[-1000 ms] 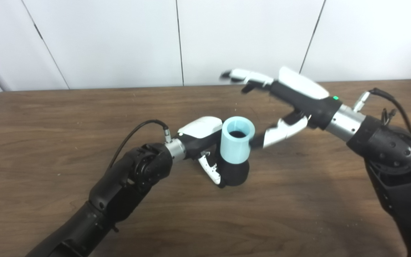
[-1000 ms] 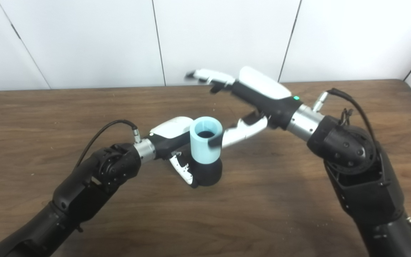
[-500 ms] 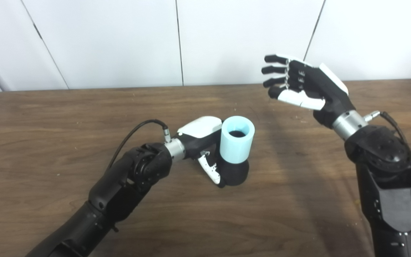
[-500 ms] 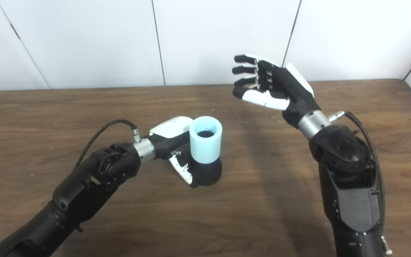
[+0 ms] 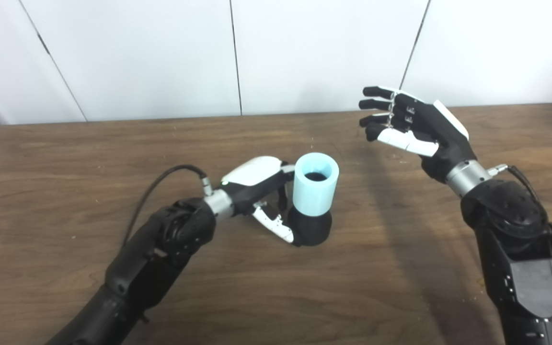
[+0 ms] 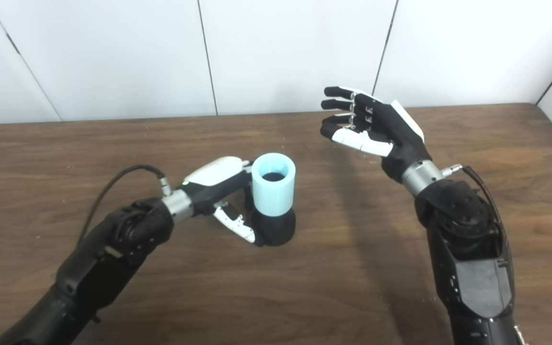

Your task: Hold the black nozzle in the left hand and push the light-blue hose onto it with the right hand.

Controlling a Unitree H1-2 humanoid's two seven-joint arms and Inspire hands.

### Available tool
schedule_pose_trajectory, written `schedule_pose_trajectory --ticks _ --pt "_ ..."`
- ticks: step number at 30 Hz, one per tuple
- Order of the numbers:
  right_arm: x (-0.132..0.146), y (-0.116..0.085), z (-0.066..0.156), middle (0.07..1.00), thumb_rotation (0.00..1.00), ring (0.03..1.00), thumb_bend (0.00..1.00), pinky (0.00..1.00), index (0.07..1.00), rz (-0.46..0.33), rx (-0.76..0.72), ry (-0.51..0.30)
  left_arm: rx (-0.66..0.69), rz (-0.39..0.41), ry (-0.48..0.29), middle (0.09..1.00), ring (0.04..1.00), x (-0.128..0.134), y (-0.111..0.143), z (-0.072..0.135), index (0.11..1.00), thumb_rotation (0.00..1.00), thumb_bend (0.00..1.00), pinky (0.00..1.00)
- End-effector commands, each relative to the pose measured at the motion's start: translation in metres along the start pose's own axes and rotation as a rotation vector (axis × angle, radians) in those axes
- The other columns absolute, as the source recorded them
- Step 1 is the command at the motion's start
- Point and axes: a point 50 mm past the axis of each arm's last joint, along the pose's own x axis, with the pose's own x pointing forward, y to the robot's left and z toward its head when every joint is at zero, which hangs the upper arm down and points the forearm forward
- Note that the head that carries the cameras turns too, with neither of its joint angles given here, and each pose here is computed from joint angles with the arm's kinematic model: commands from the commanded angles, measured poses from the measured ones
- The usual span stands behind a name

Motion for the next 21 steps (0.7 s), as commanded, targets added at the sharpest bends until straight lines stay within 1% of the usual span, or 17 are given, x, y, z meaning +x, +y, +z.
schedule_pose_trajectory --ticks 1,4,8,11,12,13,14,15,16,17,18,19,21 --pt "0.001 -0.007 0.013 0.785 0.34 0.69 0.56 0.57 0.812 -0.009 -0.013 -0.04 0.042 0.079 0.067 1.0 1.0 -0.011 0.024 -0.016 1.0 0.37 1.0 1.0" --pt "0.0 -0.007 0.011 0.787 0.34 0.696 0.56 0.57 0.814 -0.01 -0.019 -0.032 0.007 0.133 0.085 1.0 1.0 -0.018 0.032 -0.021 1.0 0.36 1.0 1.0" --pt "0.0 -0.008 0.011 0.788 0.34 0.701 0.56 0.56 0.816 -0.01 -0.024 -0.03 -0.016 0.175 0.103 1.0 1.0 -0.025 0.039 -0.026 1.0 0.34 1.0 1.0" --pt "-0.002 -0.007 0.012 0.788 0.34 0.7 0.56 0.56 0.815 -0.009 -0.027 -0.033 -0.045 0.215 0.114 1.0 1.0 -0.033 0.046 -0.032 1.0 0.29 1.0 1.0" --pt "-0.003 -0.006 0.011 0.788 0.34 0.698 0.56 0.56 0.815 -0.012 -0.027 -0.032 -0.107 0.256 0.105 0.995 1.0 -0.038 0.048 -0.034 0.991 0.26 0.97 1.0" --pt "-0.003 -0.006 0.011 0.788 0.34 0.694 0.56 0.56 0.815 -0.014 -0.028 -0.032 -0.152 0.286 0.099 0.983 1.0 -0.041 0.05 -0.036 0.974 0.2 0.9 1.0" --pt "-0.004 -0.005 0.01 0.788 0.34 0.691 0.56 0.56 0.815 -0.016 -0.027 -0.03 -0.197 0.317 0.091 0.977 1.0 -0.044 0.051 -0.037 0.965 0.18 0.87 1.0" --pt "-0.005 -0.004 0.008 0.788 0.34 0.689 0.56 0.56 0.815 -0.023 -0.018 -0.028 -0.281 0.382 0.08 0.956 0.985 -0.047 0.05 -0.038 0.938 0.15 0.82 0.99" --pt "-0.005 -0.004 0.007 0.788 0.32 0.685 0.56 0.56 0.815 -0.027 -0.011 -0.026 -0.332 0.424 0.075 0.88 0.908 -0.049 0.048 -0.038 0.859 0.08 0.73 0.89" --pt "-0.006 -0.003 0.006 0.788 0.31 0.682 0.55 0.56 0.815 -0.031 -0.004 -0.024 -0.381 0.464 0.071 0.833 0.859 -0.051 0.046 -0.038 0.809 0.04 0.67 0.82" --pt "-0.006 -0.003 0.004 0.788 0.31 0.681 0.55 0.57 0.815 -0.041 0.01 -0.023 -0.473 0.527 0.06 0.803 0.826 -0.053 0.043 -0.036 0.781 0.02 0.64 0.78" --pt "-0.006 -0.002 0.003 0.788 0.3 0.68 0.55 0.57 0.814 -0.048 0.019 -0.023 -0.531 0.566 0.053 0.736 0.749 -0.054 0.041 -0.034 0.732 0.01 0.59 0.7" --pt "-0.007 -0.002 0.002 0.787 0.3 0.682 0.54 0.57 0.81 -0.066 0.043 -0.026 -0.671 0.641 0.039 0.7 0.71 -0.055 0.035 -0.032 0.712 0.0 0.56 0.65"
